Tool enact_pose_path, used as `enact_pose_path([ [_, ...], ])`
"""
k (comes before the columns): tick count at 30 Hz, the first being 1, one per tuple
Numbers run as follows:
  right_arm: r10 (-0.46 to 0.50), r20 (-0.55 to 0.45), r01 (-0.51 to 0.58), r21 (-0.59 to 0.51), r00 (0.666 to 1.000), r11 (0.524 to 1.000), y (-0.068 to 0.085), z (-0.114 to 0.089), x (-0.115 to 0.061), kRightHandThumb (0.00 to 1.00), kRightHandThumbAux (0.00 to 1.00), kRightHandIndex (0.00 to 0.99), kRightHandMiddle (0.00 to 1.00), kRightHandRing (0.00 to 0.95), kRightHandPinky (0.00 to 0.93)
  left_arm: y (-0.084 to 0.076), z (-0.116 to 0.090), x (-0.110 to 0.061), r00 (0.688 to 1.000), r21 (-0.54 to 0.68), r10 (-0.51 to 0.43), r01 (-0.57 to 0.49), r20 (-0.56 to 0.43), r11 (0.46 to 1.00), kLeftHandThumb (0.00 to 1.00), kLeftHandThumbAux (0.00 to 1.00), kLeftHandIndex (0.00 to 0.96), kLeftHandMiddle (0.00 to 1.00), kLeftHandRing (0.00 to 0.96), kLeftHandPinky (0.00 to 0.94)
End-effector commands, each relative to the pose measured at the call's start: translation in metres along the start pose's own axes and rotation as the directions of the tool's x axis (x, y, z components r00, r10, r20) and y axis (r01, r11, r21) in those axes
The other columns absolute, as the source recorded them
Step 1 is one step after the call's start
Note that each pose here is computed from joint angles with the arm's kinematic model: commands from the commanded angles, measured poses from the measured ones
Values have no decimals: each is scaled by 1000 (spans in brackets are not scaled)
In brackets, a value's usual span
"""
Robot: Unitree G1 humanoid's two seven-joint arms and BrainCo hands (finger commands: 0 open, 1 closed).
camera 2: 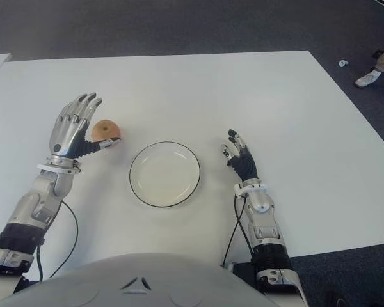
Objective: Put the apples into the plate.
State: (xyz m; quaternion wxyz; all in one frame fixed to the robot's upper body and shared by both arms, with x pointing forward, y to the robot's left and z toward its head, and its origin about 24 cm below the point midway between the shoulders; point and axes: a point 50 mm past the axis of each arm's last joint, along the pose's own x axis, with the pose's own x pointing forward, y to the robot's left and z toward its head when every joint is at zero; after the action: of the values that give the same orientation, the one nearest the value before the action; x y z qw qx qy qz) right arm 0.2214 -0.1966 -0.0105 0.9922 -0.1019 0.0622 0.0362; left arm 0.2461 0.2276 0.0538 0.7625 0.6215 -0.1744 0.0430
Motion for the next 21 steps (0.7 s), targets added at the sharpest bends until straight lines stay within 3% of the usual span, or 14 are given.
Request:
enact_pose_path([
  [1,40,-243,-35,27,969,999,11,-44,-26,78,499,0,0,0,0,-6,-12,3,996,5,-79,79,-37,997,240,334,56,47,0,0],
  [21,42,-244,-38,20,969,999,8,-48,-29,101,496,0,0,0,0,-16,-24,22,987,-61,-148,144,-65,988,251,370,103,86,75,107],
])
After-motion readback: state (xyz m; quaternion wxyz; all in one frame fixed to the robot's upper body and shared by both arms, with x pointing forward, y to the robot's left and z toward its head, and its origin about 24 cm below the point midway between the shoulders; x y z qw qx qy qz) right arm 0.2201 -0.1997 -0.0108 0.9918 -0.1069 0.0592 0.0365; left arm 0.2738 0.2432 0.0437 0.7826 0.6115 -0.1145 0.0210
